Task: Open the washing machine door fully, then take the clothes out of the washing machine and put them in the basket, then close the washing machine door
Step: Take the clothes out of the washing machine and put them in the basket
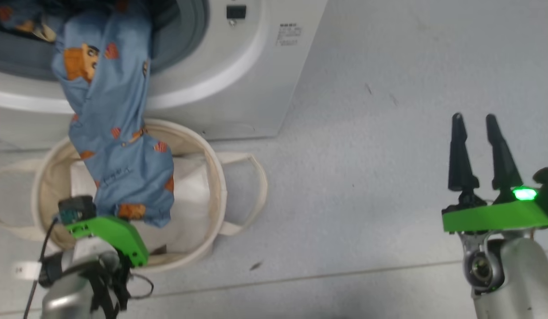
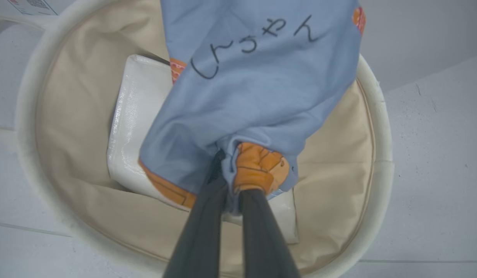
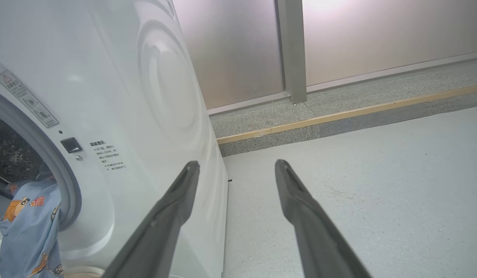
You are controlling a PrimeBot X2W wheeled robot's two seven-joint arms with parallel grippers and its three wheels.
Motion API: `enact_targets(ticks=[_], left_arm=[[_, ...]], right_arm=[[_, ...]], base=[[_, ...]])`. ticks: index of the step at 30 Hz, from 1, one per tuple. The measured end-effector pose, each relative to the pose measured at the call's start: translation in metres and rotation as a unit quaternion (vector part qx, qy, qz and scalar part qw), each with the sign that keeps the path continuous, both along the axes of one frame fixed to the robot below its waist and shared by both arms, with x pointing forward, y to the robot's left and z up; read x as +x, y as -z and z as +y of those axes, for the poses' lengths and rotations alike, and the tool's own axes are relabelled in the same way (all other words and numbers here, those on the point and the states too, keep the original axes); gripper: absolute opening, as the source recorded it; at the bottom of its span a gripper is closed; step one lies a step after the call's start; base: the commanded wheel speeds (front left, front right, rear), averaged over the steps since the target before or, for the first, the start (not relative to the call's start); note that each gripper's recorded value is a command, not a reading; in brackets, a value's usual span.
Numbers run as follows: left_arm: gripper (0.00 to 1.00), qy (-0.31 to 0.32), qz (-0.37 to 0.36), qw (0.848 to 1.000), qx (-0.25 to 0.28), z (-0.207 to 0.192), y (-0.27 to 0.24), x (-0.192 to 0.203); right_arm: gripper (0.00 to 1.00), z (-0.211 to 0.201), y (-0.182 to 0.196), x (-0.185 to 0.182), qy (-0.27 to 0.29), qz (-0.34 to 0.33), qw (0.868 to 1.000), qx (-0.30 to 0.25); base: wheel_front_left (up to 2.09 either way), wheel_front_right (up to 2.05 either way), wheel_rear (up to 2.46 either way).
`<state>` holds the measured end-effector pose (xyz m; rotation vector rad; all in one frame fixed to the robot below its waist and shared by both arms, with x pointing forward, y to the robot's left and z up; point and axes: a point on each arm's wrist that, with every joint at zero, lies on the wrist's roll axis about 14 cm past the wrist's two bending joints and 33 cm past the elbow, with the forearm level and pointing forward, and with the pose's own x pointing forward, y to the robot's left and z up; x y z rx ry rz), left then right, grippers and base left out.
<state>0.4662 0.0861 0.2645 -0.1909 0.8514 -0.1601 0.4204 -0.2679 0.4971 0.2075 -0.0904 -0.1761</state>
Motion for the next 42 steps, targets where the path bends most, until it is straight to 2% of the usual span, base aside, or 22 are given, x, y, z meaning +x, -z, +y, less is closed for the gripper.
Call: enact_targets(ticks=[6,11,12,13,14,15,33,42], left_arm=[[0.00,-0.011,0.001,1.000,0.000,-0.004,0.013,0.018],[0.00,-0.020,0.019,1.000,0.003,-0.001,0.030,0.017],[0.08,-0.019,0.020,1.000,0.004,-0.001,0.031,0.017],[0.71,-0.020,0.017,1.000,0.004,-0.001,0.030,0.018],[0.95,-0.020,0.014,1.000,0.003,-0.001,0.028,0.019],[1.00,-0.021,0.011,1.000,0.003,-0.001,0.027,0.019],[1.00,-0.023,-0.092,0.995,-0.007,0.012,-0.042,0.018],[1.00,-0.027,-0.203,0.978,-0.023,0.026,-0.112,0.029]], right_arm=[[1.00,-0.006,0.012,0.010,0.005,0.014,1.000,-0.007],[1.00,-0.007,0.017,0.020,0.003,0.017,1.000,-0.012],[1.00,-0.008,0.015,0.021,0.004,0.015,1.000,-0.014],[1.00,-0.009,0.015,0.021,0.004,0.014,1.000,-0.014],[1.00,-0.009,0.014,0.020,0.003,0.013,1.000,-0.015],[1.00,-0.008,0.013,0.020,0.003,0.012,1.000,-0.015],[1.00,0.003,-0.022,-0.002,-0.010,-0.026,1.000,-0.007],[1.00,0.012,-0.031,-0.025,-0.018,-0.035,0.999,-0.002]], base=[[0.00,0.00,0.00],[0.00,0.00,0.00],[0.00,0.00,0.00],[0.00,0.00,0.00],[0.00,0.00,0.00],[0.00,0.00,0.00],[0.00,0.00,0.00],[0.00,0.00,0.00]])
